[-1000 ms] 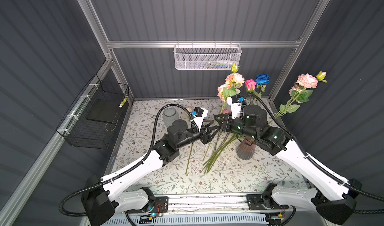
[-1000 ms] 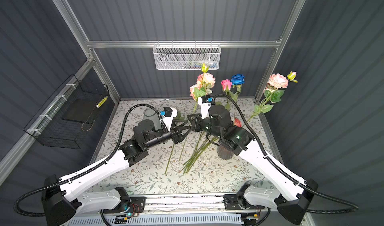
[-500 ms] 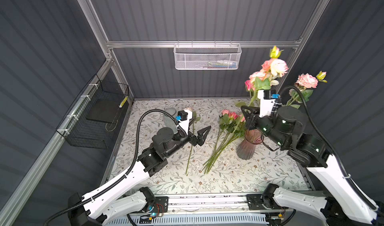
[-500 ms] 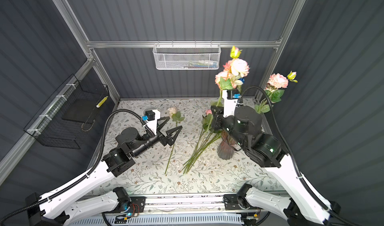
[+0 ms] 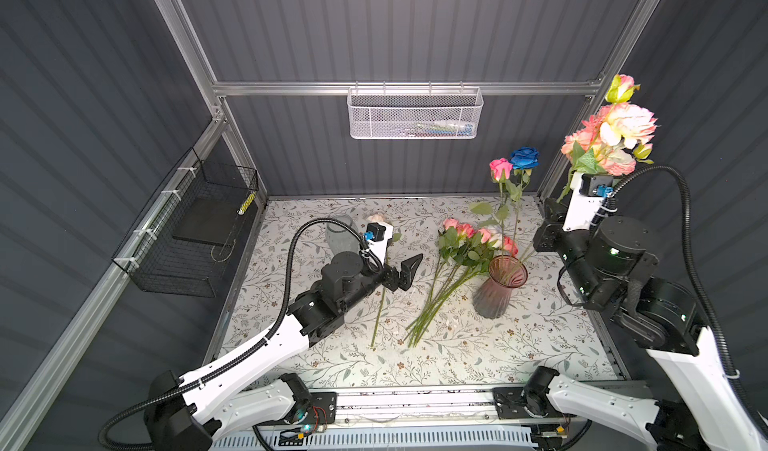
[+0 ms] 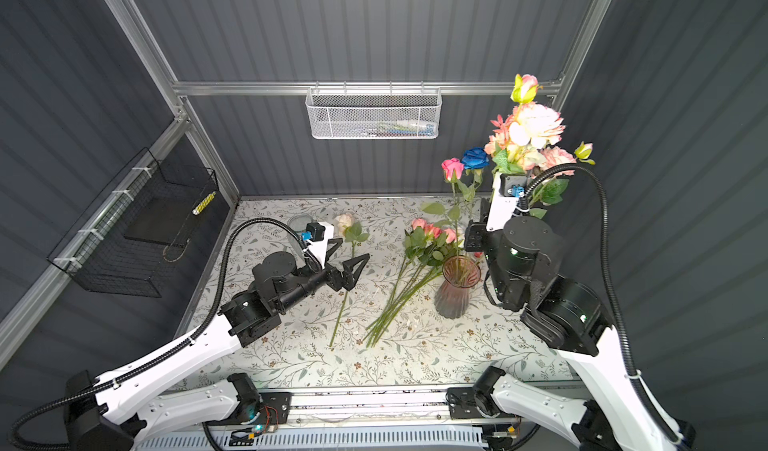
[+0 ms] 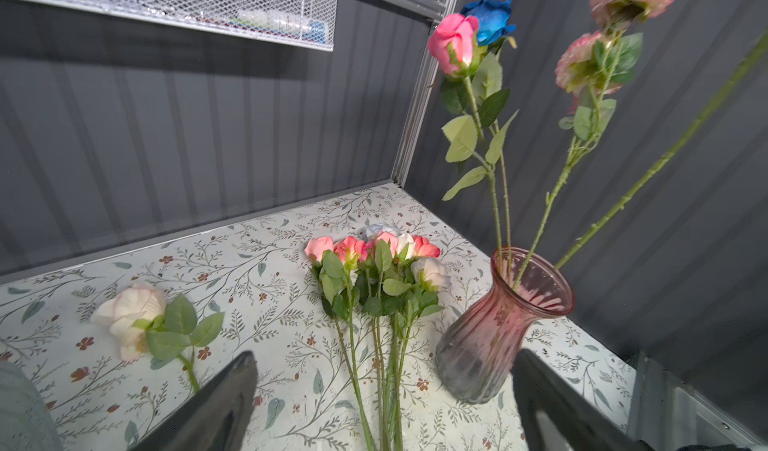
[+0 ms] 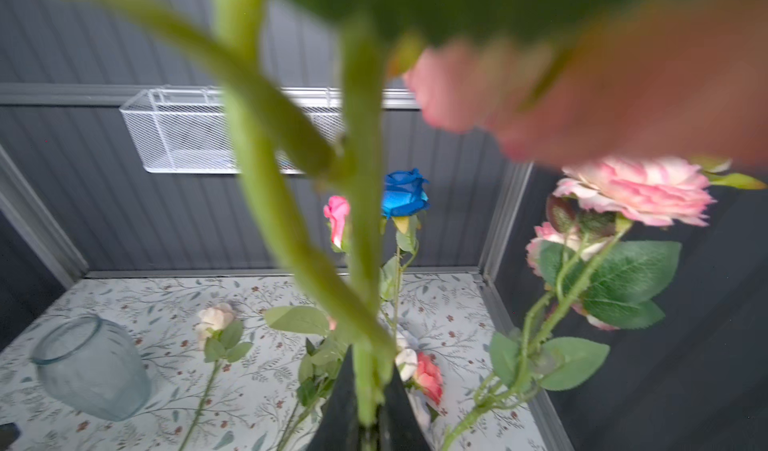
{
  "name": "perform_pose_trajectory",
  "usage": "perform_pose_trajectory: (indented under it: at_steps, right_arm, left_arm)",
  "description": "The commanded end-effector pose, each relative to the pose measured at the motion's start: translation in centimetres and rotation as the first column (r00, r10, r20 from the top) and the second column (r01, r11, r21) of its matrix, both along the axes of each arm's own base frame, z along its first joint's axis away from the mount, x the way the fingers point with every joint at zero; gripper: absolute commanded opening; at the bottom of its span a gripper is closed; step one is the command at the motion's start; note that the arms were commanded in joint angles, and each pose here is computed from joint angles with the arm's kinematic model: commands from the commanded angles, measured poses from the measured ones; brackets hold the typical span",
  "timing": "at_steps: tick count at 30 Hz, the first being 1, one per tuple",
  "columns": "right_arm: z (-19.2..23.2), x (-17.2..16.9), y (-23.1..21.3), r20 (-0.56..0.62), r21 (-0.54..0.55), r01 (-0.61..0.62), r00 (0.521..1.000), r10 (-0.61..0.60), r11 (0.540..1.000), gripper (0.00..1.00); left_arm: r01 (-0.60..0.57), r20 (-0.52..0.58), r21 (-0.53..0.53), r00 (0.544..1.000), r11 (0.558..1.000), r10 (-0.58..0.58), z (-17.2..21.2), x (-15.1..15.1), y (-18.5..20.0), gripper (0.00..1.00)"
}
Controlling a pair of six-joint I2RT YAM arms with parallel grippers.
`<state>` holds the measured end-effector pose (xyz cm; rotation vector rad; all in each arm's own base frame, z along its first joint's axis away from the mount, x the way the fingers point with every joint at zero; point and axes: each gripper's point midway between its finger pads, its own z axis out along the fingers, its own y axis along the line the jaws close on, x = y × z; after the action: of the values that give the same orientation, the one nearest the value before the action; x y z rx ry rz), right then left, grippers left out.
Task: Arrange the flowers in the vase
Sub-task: 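Lower the pink rose into the vase with the right gripper while left moves away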
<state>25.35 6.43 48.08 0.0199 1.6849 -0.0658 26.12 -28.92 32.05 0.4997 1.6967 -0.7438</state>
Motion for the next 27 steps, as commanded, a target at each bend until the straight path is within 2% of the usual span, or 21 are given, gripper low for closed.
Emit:
perform_pose_trajectory:
  at_steps: [1,4,9,14,21,27]
  right_arm:
    - [-2.8,1.3,-0.9,-0.063,-0.033,0.074,0.995,-0.076,0.997,0.10]
    - [-6.1,2.3,-0.7,-0.141,0.020,0.059,0.988,-0.056,0.998,0.10]
    - [-11.5,3.1,-0.4,-0.253,0.042,0.066,0.966,-0.053,0.997,0.14]
    - [-14.6,2.8,-0.3,-0.314,0.054,0.072,0.948,-0.051,0.996,0.25]
    - [-14.9,1.5,-0.6,-0.318,0.088,0.055,0.948,-0.024,0.995,0.34]
    - [-13.2,0.0,-0.5,-0.280,0.159,0.003,0.959,0.042,0.987,0.42]
  left_arm:
    - [-0.088,-0.049,0.055,0.995,0.995,0.090,-2.1,1.5,0.5,0.96]
    - [-0.104,-0.089,0.094,0.990,0.990,0.112,-3.6,2.3,0.1,0.95]
    - [-0.108,-0.122,0.117,0.985,0.987,0.122,-5.0,2.7,-0.3,0.95]
    - [-0.110,-0.141,0.139,0.981,0.984,0.129,-6.0,2.9,-0.4,0.95]
    - [-0.129,-0.157,0.180,0.975,0.975,0.158,-6.5,3.7,-0.6,0.96]
    - [-0.217,-0.178,0.223,0.949,0.950,0.259,-7.4,5.6,1.1,0.95]
